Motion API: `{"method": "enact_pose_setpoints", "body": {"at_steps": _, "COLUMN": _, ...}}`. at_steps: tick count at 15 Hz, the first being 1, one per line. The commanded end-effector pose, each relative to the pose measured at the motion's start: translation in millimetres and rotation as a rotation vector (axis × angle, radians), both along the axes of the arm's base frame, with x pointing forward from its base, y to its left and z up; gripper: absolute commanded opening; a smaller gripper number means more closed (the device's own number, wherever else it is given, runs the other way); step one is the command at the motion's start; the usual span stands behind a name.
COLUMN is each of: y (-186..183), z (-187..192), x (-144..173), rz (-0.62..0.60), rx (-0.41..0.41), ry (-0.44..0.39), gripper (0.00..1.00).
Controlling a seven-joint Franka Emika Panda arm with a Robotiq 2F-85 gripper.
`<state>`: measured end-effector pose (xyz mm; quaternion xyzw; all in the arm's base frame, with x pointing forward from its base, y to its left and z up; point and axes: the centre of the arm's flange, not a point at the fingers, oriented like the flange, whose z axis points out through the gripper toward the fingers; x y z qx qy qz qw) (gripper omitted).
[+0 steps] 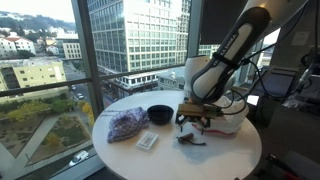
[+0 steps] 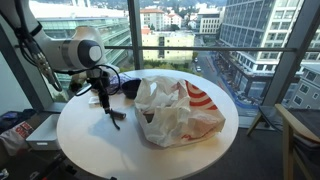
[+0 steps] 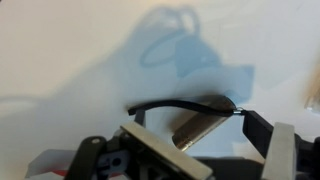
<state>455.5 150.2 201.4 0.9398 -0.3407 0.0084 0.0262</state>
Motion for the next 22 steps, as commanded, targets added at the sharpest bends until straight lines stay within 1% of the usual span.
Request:
{"method": "enact_pose_setpoints", "body": {"at_steps": 1, "y": 23.4, "z": -9.2, "x": 6.3, "rz": -0.163, "rx": -0.036, "ry": 0.065, "gripper": 1.00}}
{"method": "enact_pose_setpoints", "body": {"at_steps": 3, "y": 32.8, "z": -16.5, "x": 11.6, "rz": -0.209, "rx": -0.014, "ry": 0.076, "gripper": 1.00}}
{"method": "enact_pose_setpoints", "body": {"at_steps": 7, "y": 39.6, "z": -35.5, "x": 26.3, "rz": -0.295, "rx": -0.006, "ry": 0.049, "gripper": 1.00}}
{"method": "enact_pose_setpoints", "body": {"at_steps": 9, "y": 36.9, "z": -45.3, "x": 33.1, "rz": -0.335, "rx": -0.017, "ry": 0.034, "gripper": 1.00}}
{"method": "enact_pose_setpoints", "body": {"at_steps": 11, "y": 34.7, "z": -52.4, "x": 39.6, "rz": -0.360, "rx": -0.009, "ry": 0.018, "gripper": 1.00}}
{"method": "enact_pose_setpoints", "body": {"at_steps": 15, "y": 29.4, "z": -59.9, "x": 52.1, "rz": -0.412, "rx": -0.004, "ry": -0.046, "gripper": 1.00}}
{"method": "enact_pose_setpoints", "body": {"at_steps": 20, "y": 14.4, "z": -65.9, "x": 54.3, "rz": -0.462, "rx": -0.039, "ry": -0.071, "gripper": 1.00}}
{"method": "enact_pose_setpoints", "body": {"at_steps": 21, "y": 13.7, "z": -66.8, "x": 55.1, "rz": -0.461, "rx": -0.047, "ry": -0.073, "gripper": 0.75}}
{"method": "enact_pose_setpoints", "body": {"at_steps": 22, "y": 12.2, "z": -67.9, "x": 54.8, "rz": -0.460, "rx": -0.052, "ry": -0.076, "gripper": 0.74}}
